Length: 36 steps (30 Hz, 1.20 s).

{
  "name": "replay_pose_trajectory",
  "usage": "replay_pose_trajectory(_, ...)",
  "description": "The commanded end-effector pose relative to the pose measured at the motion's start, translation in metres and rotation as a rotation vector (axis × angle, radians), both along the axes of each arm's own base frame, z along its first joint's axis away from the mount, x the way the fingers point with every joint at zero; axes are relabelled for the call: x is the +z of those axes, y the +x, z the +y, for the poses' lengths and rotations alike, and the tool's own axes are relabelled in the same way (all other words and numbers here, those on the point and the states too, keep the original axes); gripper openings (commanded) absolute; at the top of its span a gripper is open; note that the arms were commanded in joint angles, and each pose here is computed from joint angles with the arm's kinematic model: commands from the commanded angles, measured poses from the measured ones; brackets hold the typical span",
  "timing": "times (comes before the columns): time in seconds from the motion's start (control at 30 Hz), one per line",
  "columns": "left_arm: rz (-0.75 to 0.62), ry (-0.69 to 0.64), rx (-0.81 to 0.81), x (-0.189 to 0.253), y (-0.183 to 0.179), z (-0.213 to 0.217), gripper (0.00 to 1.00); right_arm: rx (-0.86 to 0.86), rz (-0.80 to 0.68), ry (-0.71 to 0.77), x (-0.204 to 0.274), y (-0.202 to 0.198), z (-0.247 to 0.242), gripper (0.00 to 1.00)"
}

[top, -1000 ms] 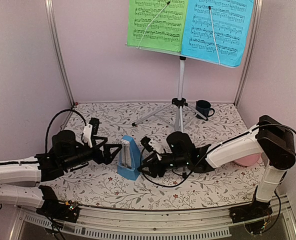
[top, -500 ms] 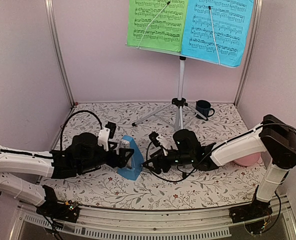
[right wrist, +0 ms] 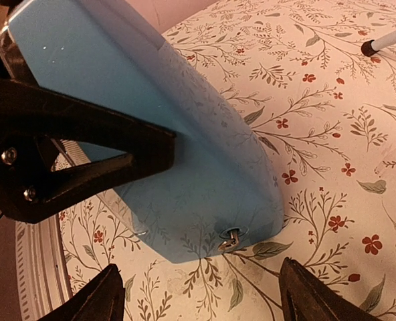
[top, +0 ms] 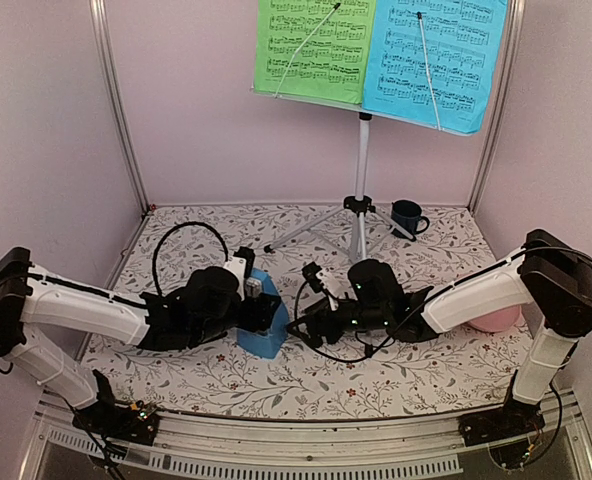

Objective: Set up the instrument practice props

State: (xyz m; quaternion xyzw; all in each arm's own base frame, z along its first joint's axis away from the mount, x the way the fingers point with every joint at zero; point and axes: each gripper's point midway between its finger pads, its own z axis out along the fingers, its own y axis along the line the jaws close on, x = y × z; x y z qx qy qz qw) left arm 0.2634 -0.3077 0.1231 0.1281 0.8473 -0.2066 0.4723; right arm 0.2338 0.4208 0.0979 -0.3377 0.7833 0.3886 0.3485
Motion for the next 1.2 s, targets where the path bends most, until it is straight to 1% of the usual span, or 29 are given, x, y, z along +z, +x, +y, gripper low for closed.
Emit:
replay_pose_trajectory(0.0,0.030,0.050,0.016,-0.014,-0.001,-0.002,0.68,-0.032,-0.021,0.034,0.014,0.006,-0.004,0.82)
replay_pose_trajectory(0.17,-0.010,0.022,0.029,0.002,0.003,-0.001,0.49,-0.042,-0.014,0.026,0.008,0.008,-0.005,0.82)
replay_pose_trajectory(0.27,-0.080,0.008,0.027,0.025,0.007,0.000,0.33,-0.050,-0.015,0.032,0.008,0.011,-0.005,0.82)
replay_pose_trajectory(0.33,-0.141,0.023,0.014,0.044,0.010,-0.001,0.22,-0.055,-0.021,0.042,0.012,0.013,-0.004,0.81)
replay_pose_trajectory(0.37,-0.164,0.041,0.008,0.052,0.012,-0.002,0.17,-0.058,-0.027,0.045,0.014,0.014,-0.004,0.81)
replay_pose_trajectory(0.43,-0.210,0.088,0.012,0.069,0.016,-0.003,0.12,-0.070,-0.049,0.056,0.020,0.016,-0.005,0.80)
replay_pose_trajectory(0.53,-0.275,0.162,0.020,0.090,0.019,-0.002,0.07,-0.096,-0.092,0.073,0.026,0.021,-0.008,0.76)
replay_pose_trajectory(0.6,-0.289,0.192,0.030,0.101,0.022,-0.001,0.05,-0.114,-0.116,0.091,0.030,0.025,-0.010,0.73)
replay_pose_trajectory(0.73,-0.329,0.235,0.045,0.126,0.023,-0.003,0.03,-0.106,-0.173,0.156,0.041,0.023,-0.011,0.69)
replay_pose_trajectory(0.83,-0.346,0.241,0.033,0.140,0.022,-0.008,0.02,-0.091,-0.224,0.211,0.053,0.022,-0.008,0.64)
replay_pose_trajectory(1.0,-0.389,0.211,-0.027,0.160,0.009,-0.021,0.02,-0.057,-0.295,0.269,0.071,0.020,-0.003,0.58)
replay_pose_trajectory(1.17,-0.406,0.178,-0.035,0.172,0.004,-0.024,0.02,-0.065,-0.315,0.285,0.078,0.024,0.000,0.51)
